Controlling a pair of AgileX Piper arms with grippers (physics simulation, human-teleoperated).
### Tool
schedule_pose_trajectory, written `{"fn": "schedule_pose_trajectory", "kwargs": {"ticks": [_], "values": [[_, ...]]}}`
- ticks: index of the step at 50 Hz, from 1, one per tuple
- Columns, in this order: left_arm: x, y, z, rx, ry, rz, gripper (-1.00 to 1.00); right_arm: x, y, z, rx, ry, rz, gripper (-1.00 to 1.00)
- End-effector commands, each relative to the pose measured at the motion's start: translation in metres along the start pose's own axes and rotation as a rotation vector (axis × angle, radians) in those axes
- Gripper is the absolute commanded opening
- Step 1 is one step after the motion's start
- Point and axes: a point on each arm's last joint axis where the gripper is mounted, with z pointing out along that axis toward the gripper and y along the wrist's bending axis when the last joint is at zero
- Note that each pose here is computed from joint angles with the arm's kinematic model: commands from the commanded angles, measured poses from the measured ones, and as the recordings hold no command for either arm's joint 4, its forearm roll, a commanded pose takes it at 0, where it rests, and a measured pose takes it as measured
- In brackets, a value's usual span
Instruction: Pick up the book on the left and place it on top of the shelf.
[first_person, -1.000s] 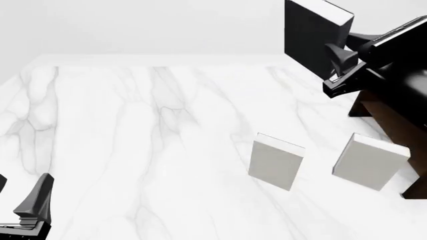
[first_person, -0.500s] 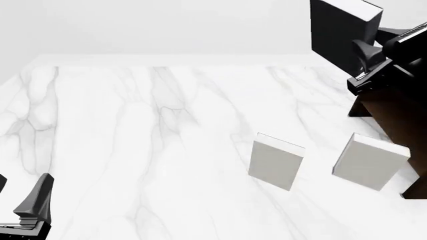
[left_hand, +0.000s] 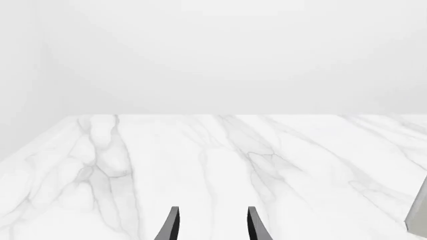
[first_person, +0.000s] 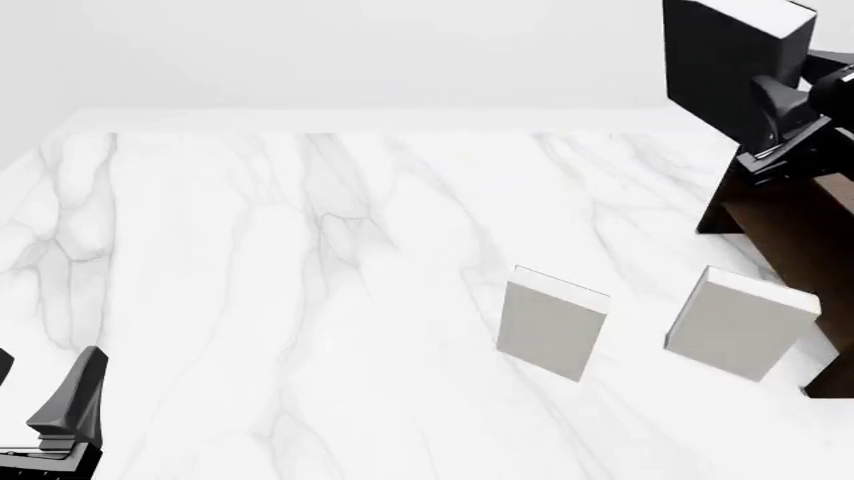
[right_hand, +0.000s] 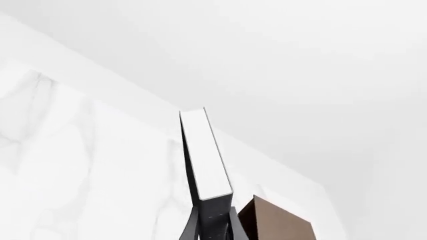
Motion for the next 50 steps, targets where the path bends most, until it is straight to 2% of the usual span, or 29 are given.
{"fn": "schedule_pose_trajectory", "kwargs": {"ticks": [1,14,25,50], "values": [[0.0,0.0,0.0,0.0,0.0,0.0,1.0,-0.007,-0.013,-0.008,0.047,-0.002,0.018,-1.0],[0.0,0.0,0.0,0.0,0.0,0.0,1.0,-0.006,-0.021,-0.01,0.078,0.02,-0.009,-1.0],[0.0,0.0,0.0,0.0,0.0,0.0,1.0,0.005,-0.026,-0.005,0.115,0.059,-0.024,-1.0],[0.0,0.0,0.0,0.0,0.0,0.0,1.0,0.003,-0.042,0.002,0.156,0.098,-0.077,-1.0]]}}
